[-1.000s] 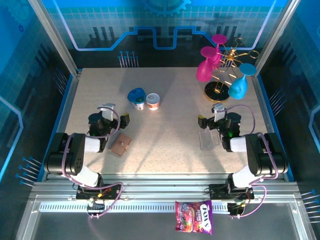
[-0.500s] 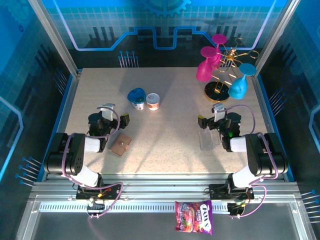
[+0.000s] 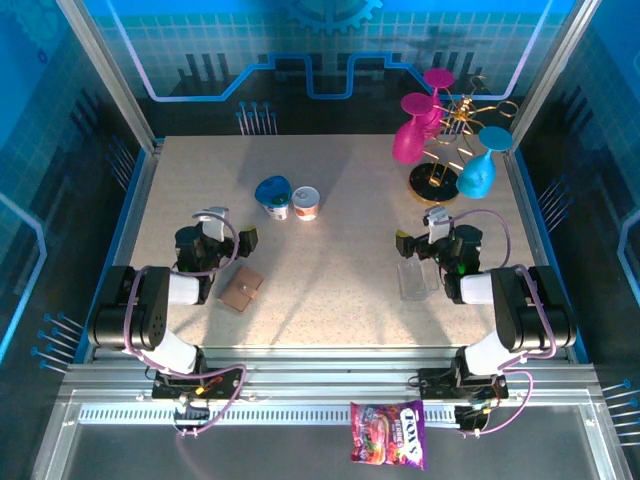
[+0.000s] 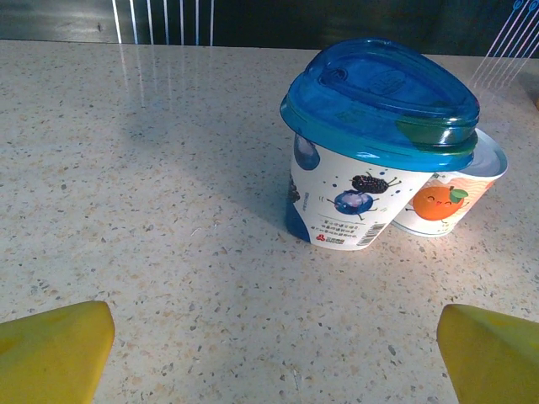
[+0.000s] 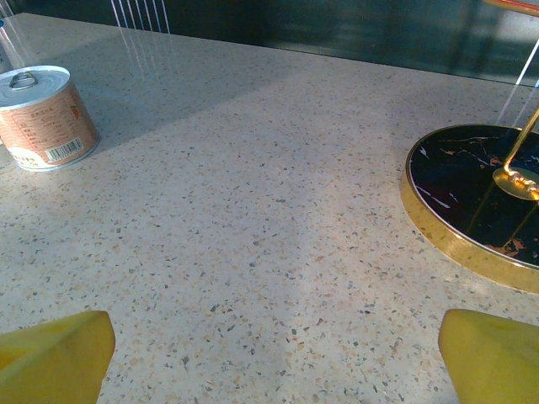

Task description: Take the credit cards out of the card holder

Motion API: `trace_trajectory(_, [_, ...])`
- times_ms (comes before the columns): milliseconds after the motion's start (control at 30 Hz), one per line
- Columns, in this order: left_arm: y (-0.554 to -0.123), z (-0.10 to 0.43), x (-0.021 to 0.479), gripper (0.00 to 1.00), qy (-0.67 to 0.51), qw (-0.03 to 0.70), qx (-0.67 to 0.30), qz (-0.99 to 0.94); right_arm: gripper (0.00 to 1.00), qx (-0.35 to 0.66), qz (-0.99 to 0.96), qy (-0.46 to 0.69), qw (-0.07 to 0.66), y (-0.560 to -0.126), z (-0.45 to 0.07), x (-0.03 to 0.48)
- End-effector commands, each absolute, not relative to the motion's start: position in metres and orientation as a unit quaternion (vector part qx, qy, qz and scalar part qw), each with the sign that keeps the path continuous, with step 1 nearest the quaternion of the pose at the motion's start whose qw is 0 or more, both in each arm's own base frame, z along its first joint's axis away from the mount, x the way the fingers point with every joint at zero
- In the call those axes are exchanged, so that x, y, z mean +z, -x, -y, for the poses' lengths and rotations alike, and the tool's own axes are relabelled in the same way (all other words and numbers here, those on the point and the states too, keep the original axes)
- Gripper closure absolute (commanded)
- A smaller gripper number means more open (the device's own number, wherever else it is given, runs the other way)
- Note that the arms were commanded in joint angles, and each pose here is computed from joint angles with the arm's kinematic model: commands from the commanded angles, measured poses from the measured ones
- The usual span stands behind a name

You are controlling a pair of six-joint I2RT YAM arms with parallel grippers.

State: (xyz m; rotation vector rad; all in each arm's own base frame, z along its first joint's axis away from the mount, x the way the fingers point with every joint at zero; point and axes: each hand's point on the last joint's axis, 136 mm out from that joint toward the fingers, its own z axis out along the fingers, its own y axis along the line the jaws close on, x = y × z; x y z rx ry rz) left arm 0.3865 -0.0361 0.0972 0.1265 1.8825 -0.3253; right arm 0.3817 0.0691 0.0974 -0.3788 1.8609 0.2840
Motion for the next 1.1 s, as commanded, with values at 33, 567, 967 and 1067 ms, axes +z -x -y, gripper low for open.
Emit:
trace_trajectory(33, [-0.388, 0.036, 0.101, 0.01, -0.060, 0.582, -0.145, -0.798, 0.00, 0.112, -0.787, 0.156, 0.586, -0.387, -0.062, 0.103])
trace_trajectory(567, [-0.388, 0.034, 0.101, 0.01, -0.057, 0.582, -0.141, -0.799, 0.00, 0.098, -0.790, 0.147, 0.587, -0.388, -0.059, 0.102])
trace_trajectory(967, [-0.393, 0.019, 0.099, 0.01, -0.016, 0.582, -0.110, -0.806, 0.00, 0.047, -0.807, 0.082, 0.583, -0.396, -0.036, 0.103])
trace_trajectory(1067, [-0.394, 0.014, 0.103, 0.01, -0.004, 0.584, -0.099, -0.805, 0.00, 0.037, -0.801, 0.078, 0.593, -0.392, -0.033, 0.113])
